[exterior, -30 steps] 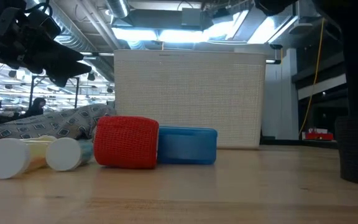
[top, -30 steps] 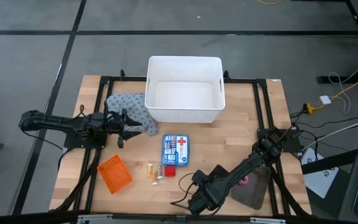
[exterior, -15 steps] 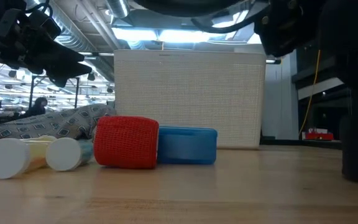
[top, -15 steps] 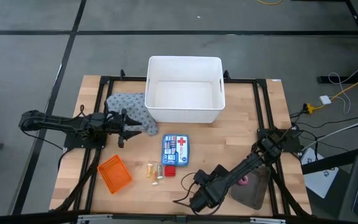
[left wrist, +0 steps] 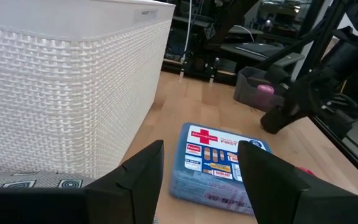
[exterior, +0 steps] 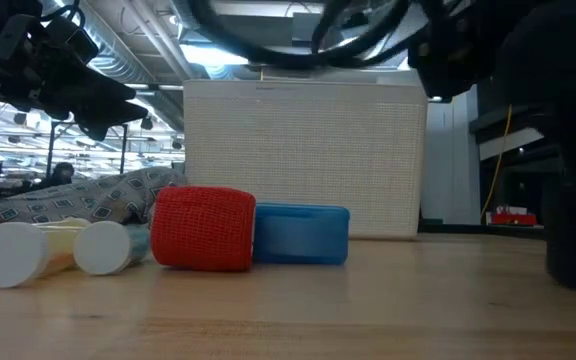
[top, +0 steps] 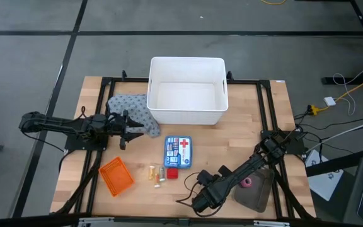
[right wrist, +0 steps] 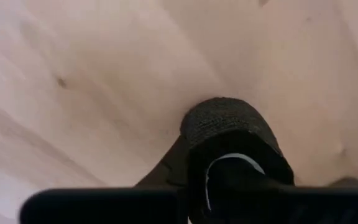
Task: Pick & place medical supplies in basket/bin
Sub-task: Put the black bandage into the black bin
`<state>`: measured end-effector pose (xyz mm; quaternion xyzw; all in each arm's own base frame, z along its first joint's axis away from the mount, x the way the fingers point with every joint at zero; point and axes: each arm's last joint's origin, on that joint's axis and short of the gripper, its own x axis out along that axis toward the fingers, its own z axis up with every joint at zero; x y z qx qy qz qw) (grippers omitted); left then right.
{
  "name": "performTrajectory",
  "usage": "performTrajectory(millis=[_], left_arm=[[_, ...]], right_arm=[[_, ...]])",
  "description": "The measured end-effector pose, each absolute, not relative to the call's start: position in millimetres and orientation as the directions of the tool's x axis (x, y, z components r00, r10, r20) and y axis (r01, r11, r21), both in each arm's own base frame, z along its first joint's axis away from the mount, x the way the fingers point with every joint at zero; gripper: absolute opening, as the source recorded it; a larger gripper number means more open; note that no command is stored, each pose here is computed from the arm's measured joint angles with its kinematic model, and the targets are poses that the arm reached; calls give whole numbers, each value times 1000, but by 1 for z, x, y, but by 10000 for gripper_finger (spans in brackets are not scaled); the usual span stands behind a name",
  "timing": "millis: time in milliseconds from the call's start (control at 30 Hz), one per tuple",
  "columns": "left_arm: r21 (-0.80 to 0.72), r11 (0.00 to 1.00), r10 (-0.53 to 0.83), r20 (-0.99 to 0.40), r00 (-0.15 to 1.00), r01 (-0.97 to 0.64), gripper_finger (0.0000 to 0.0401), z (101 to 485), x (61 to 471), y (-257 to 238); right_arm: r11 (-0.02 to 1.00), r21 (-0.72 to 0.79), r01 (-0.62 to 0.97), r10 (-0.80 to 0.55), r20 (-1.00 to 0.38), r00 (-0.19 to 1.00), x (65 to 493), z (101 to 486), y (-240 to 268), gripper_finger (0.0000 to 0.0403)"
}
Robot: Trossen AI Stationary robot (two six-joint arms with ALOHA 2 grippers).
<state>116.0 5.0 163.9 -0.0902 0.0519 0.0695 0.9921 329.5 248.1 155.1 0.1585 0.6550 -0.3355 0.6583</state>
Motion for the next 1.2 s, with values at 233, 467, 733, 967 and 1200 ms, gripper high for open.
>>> performTrajectory(millis=[233, 467, 733, 967, 1200], left_arm=[[-172, 974, 129, -113, 985, -147, 201, 164, 116, 5], [-173, 974, 127, -113, 985, -146, 201, 164, 116, 5], [-173, 974, 127, -114, 985, -146, 201, 164, 116, 5], [-183, 973, 124, -116, 985, -144, 201, 164, 116, 5], [-183, 972, 124, -116, 985, -144, 201, 164, 116, 5]], right_arm=[[710, -175, 682, -225, -974, -16, 326, 196, 235, 43], [686, -188, 703, -232, -972, -34, 302, 239, 225, 35], [667, -99, 739, -160, -987, 13, 263, 296, 217, 39], [632, -47, 773, -101, -995, 22, 232, 307, 239, 35], [554, -133, 822, -102, -991, -91, 192, 287, 267, 37]])
